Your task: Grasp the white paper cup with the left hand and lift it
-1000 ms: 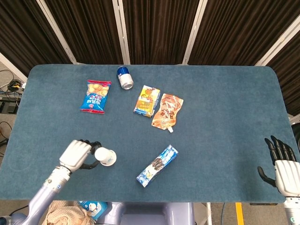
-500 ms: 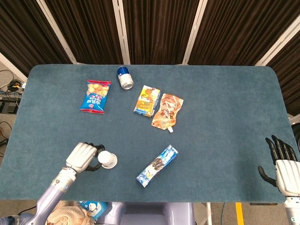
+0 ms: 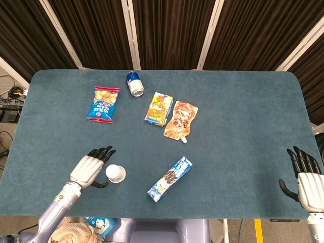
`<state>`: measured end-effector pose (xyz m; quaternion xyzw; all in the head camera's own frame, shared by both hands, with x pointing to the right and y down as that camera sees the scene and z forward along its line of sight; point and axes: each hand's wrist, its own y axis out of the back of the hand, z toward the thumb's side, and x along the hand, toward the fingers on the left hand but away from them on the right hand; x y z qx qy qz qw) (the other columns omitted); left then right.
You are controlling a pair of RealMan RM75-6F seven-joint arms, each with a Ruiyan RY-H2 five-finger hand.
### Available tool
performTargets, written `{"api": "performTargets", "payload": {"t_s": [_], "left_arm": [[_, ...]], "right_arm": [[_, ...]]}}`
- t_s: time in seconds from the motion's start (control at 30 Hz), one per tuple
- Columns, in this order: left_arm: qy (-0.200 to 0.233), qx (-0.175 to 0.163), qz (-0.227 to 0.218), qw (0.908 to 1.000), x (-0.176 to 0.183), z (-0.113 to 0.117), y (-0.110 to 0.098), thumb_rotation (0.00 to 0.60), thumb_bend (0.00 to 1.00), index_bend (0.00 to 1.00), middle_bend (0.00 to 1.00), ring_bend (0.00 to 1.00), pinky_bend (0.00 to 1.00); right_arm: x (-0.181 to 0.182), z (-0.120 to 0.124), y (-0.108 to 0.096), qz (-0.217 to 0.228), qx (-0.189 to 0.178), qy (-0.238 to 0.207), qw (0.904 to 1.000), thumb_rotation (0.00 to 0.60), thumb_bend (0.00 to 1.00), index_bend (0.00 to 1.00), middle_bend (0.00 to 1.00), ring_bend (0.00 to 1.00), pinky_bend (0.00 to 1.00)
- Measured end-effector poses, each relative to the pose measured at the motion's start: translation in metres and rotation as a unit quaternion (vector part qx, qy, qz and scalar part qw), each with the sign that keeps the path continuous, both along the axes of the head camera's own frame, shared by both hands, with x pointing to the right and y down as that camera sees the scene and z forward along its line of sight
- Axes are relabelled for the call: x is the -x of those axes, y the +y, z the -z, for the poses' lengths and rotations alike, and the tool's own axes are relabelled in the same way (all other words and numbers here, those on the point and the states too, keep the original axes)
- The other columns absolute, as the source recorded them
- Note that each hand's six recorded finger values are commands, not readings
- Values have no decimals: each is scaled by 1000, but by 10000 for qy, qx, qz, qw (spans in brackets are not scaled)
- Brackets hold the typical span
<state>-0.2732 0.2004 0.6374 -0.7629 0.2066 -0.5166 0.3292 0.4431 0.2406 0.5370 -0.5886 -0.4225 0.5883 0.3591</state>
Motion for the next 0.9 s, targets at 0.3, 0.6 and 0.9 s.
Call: {"api": "performTargets", "payload": {"t_s": [0.3,0.6,0.9], "left_arm": [[77,-946,531,9941,46,49,-12,600,98,0,0,0,31],[-219,-1565,1312,9787,131,85,7,600,34,0,0,0,0],[-498,-1711,1570,9714,180,96,39,600,20,0,0,0,0]], "right_arm": [[0,-1,1,39,42,77,10000,600,340,0,0,0,87],[3,-2,2,90,68,164,9998,600,341,0,0,0,87],[5,-3,2,122,62,163,9998,600,340,0,0,0,87]]}}
